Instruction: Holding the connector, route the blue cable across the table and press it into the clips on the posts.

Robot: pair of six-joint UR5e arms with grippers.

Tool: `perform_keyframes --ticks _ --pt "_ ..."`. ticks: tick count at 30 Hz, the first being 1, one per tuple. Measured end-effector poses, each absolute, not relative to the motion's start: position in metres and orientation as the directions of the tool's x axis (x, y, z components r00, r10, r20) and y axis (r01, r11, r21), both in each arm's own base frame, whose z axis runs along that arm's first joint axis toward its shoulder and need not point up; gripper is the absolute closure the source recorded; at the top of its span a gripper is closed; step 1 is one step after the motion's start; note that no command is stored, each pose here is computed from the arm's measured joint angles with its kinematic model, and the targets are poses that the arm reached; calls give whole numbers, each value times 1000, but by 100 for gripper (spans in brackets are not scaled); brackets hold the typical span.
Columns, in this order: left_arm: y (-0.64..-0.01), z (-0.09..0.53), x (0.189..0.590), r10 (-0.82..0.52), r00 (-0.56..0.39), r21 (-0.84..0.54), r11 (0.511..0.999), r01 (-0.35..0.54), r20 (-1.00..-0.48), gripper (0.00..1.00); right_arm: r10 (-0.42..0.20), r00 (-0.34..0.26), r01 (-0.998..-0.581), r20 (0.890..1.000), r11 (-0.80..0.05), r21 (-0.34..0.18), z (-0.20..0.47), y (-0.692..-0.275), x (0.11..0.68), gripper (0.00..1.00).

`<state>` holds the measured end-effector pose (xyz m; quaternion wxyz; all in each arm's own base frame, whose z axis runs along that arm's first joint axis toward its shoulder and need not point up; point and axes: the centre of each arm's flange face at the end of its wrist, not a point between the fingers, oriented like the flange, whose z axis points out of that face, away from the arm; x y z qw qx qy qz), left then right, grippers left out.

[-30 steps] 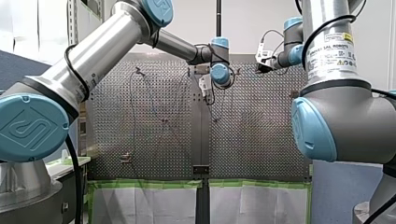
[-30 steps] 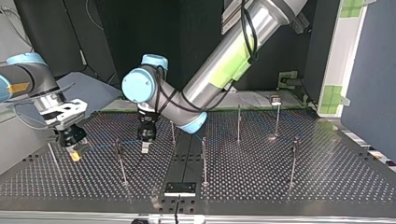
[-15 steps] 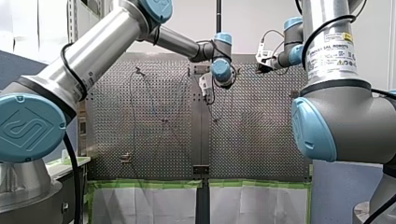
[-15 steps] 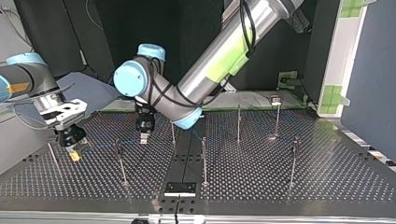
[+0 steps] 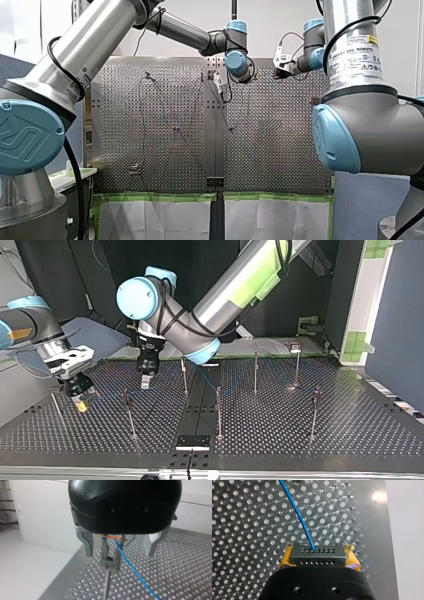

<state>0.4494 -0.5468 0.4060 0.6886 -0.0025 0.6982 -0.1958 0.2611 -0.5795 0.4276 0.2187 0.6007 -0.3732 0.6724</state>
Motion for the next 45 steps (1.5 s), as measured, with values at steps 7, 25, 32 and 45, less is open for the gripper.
perform_keyframes --ticks 7,25,32,45 --pt "-536 424 437 -319 -13 -310 909 278 -948 1 -154 -184 -744 971 -624 -240 428 -580 260 100" --pt "-485 469 411 -447 121 -408 877 253 -886 1 -158 -184 -738 970 -629 -243 427 -578 264 100" --pt "-470 481 397 -464 156 -420 873 250 -872 1 -159 -183 -737 970 -630 -243 427 -577 265 100" --pt "-436 492 359 -466 168 -419 872 251 -869 1 -159 -184 -738 970 -629 -243 427 -577 265 100"
